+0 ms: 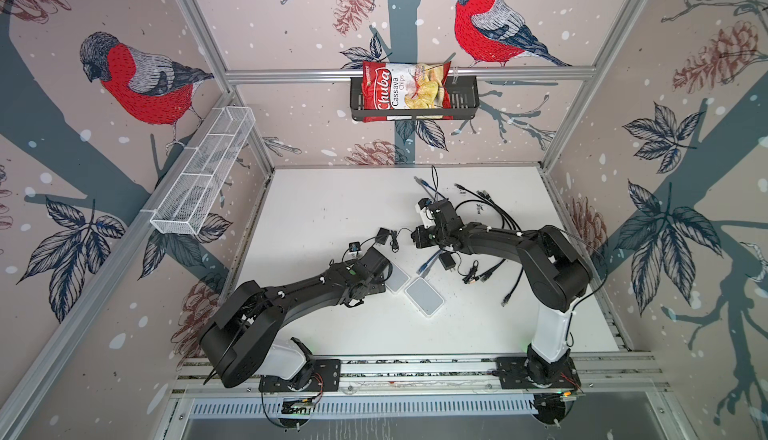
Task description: Insert the plug into the switch port
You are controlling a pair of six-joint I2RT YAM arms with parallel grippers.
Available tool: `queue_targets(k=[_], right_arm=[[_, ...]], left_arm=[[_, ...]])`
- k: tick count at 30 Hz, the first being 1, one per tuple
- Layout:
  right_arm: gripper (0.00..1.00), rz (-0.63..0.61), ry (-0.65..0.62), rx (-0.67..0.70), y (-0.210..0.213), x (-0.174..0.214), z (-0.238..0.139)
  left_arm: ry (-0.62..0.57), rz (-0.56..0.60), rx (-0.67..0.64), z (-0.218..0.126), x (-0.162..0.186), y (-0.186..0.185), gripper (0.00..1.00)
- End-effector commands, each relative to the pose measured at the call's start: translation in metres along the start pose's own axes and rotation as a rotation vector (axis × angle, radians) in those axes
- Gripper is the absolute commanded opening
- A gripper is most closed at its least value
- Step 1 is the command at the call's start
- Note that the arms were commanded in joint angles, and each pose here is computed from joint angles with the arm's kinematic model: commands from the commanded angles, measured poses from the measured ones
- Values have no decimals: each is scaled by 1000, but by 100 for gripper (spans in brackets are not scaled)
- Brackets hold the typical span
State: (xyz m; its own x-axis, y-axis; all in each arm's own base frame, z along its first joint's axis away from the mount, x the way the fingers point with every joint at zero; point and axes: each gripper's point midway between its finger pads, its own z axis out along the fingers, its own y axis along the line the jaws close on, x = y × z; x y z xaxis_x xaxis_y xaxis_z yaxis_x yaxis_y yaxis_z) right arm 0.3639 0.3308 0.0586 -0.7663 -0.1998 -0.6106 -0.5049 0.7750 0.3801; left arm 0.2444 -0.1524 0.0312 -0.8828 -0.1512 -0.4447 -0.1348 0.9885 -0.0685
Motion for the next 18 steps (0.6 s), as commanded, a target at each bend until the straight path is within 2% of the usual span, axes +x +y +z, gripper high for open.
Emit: queue_targets(k=[1,5,11,13,16,18], right_arm=[[3,1,-27,-11,2,-9,-1],[3,10,-29,2,-5,-9,-2],[3,25,-37,14,-14,-12,-6],[3,30,-42,21,-18,-13,-10],[3,40,-47,28,-24,-13,-13],[3,45,-49,33,-26,-13,-15]], left_arm=[[-32,49,-14,-2,-16,-2,97],[-63,164,-87,-12,-32,4,97],[-192,341,-128,-36,-78,-10,97],[-250,417,-109,-43,-92,-19,97],[-321,583,7,-44,-99,-46,97],[-370,603,25,-46,-109,-56,96]])
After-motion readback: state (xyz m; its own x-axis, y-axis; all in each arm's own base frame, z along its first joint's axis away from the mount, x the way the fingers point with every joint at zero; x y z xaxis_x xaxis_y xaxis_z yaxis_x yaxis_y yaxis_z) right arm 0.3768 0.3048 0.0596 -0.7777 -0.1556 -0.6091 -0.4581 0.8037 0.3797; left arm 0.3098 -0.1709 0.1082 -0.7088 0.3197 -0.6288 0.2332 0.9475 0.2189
